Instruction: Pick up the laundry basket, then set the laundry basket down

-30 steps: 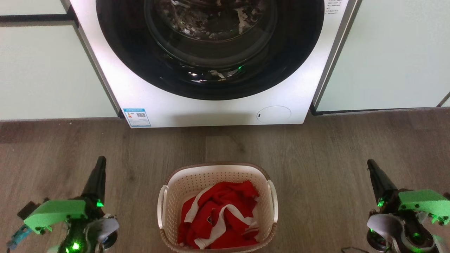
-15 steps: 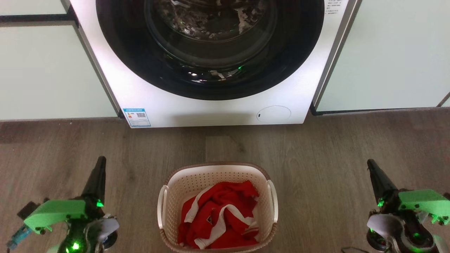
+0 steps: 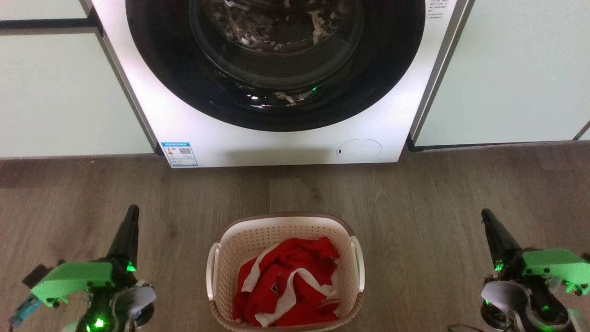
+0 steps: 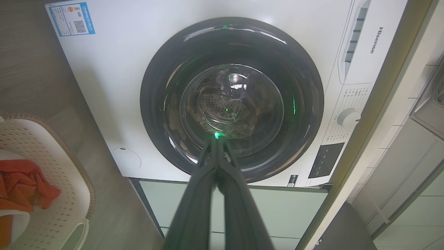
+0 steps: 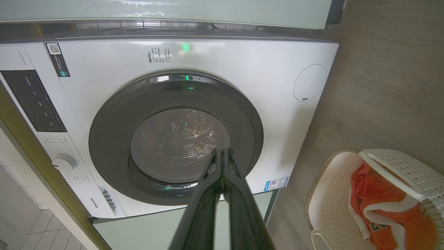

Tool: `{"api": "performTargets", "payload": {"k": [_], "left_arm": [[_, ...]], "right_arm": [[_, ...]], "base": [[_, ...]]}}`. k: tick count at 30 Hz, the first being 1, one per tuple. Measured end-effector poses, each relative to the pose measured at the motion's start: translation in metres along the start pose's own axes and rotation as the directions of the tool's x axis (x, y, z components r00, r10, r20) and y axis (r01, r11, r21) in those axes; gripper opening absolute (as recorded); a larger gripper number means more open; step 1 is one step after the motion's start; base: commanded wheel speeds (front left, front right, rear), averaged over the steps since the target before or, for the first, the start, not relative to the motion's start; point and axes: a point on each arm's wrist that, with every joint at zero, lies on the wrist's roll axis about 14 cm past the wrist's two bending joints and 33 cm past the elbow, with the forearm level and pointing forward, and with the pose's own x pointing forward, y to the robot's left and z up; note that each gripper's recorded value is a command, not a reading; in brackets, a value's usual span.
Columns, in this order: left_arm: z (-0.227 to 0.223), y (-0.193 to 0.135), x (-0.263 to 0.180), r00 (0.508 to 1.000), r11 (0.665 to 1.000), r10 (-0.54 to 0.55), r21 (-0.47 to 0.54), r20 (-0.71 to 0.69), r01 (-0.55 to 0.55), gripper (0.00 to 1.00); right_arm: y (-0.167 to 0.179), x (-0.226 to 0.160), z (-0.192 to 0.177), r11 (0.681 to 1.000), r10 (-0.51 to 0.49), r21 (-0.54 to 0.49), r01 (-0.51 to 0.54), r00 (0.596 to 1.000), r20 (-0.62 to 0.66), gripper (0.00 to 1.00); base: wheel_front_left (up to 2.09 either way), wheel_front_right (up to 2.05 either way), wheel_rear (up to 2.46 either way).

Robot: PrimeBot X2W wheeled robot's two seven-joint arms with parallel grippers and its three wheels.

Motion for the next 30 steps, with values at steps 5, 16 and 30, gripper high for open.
{"api": "performTargets", "payload": {"k": [5, 16, 30], "left_arm": [[0.0000, 0.0000, 0.0000, 1.000, 1.000, 0.000, 0.000, 0.000, 0.000, 0.00], [0.0000, 0.0000, 0.0000, 1.000, 1.000, 0.000, 0.000, 0.000, 0.000, 0.00], [0.0000, 0.0000, 0.0000, 1.000, 1.000, 0.000, 0.000, 0.000, 0.000, 0.00]], "right_arm": [[0.0000, 0.0000, 0.0000, 1.000, 0.000, 0.000, 0.000, 1.000, 0.000, 0.00], [0.0000, 0.0000, 0.0000, 1.000, 0.000, 0.000, 0.000, 1.000, 0.000, 0.00], [0.0000, 0.0000, 0.0000, 1.000, 0.000, 0.000, 0.000, 1.000, 0.000, 0.00]], "base": [[0.00, 0.00, 0.00], [0.00, 0.00, 0.00], [0.00, 0.00, 0.00]]}}
